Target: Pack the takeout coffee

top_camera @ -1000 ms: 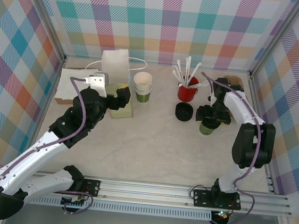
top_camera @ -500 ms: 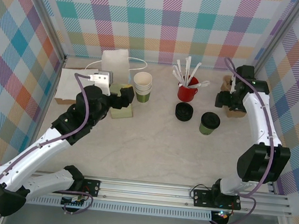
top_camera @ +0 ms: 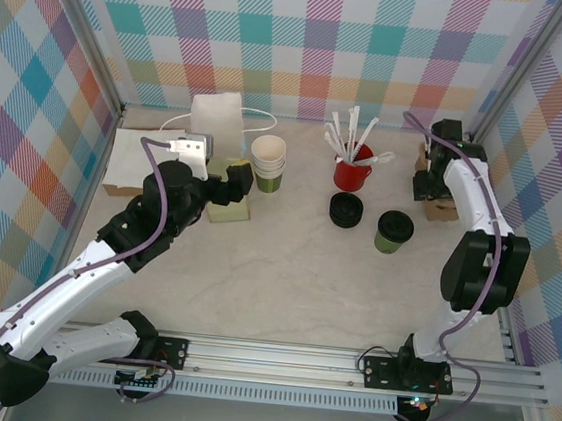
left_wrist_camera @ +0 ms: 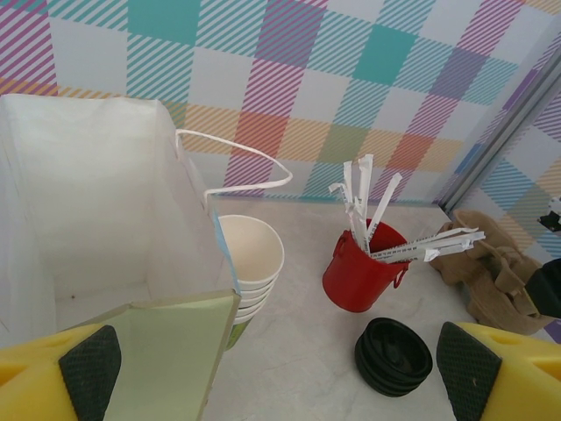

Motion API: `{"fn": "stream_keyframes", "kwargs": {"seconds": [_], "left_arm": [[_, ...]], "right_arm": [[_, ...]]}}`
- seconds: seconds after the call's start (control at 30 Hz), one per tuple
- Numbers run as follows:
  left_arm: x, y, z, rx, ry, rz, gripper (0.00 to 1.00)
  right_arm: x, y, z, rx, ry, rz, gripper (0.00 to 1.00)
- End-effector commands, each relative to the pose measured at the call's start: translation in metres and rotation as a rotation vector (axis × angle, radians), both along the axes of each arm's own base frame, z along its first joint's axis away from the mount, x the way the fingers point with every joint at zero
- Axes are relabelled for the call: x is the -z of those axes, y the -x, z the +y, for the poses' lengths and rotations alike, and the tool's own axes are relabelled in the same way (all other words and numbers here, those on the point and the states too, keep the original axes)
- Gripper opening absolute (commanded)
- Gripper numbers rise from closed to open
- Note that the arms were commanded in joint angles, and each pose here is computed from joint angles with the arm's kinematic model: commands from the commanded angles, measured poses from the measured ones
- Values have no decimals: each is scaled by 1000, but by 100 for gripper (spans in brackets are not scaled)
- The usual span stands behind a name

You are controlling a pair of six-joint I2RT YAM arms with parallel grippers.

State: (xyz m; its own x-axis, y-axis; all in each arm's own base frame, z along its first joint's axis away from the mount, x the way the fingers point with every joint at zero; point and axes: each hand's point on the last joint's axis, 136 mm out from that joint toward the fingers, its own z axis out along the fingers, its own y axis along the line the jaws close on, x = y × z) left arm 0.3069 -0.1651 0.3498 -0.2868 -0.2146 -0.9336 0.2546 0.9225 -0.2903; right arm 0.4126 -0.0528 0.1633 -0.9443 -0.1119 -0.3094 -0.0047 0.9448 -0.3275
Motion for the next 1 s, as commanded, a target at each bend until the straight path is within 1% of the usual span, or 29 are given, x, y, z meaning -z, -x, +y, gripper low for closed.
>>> {"fn": "stream_keyframes", "kwargs": {"seconds": [0.0, 0.2, 0.33, 0.57, 0.77, 0.97], "left_arm": [[-13, -1, 4, -9, 24, -19, 95], [-12, 0, 6, -15, 15, -15, 95], [-13, 0, 7, -18, 5, -19, 95], [-16, -4, 3, -7, -2, -21, 95], [-15, -7, -4, 14, -1, -14, 95], [-20, -11, -15, 54, 27, -6, 95]], "right_arm": [[-1, -18, -4, -47, 53, -12, 63], [14, -26, -6, -65, 70, 19, 45], [17, -26, -6, -70, 74, 21, 30], [9, -22, -6, -70, 73, 2, 19], [-6, -17, -6, -68, 72, -34, 11], [-34, -10, -3, -51, 50, -105, 8]]}}
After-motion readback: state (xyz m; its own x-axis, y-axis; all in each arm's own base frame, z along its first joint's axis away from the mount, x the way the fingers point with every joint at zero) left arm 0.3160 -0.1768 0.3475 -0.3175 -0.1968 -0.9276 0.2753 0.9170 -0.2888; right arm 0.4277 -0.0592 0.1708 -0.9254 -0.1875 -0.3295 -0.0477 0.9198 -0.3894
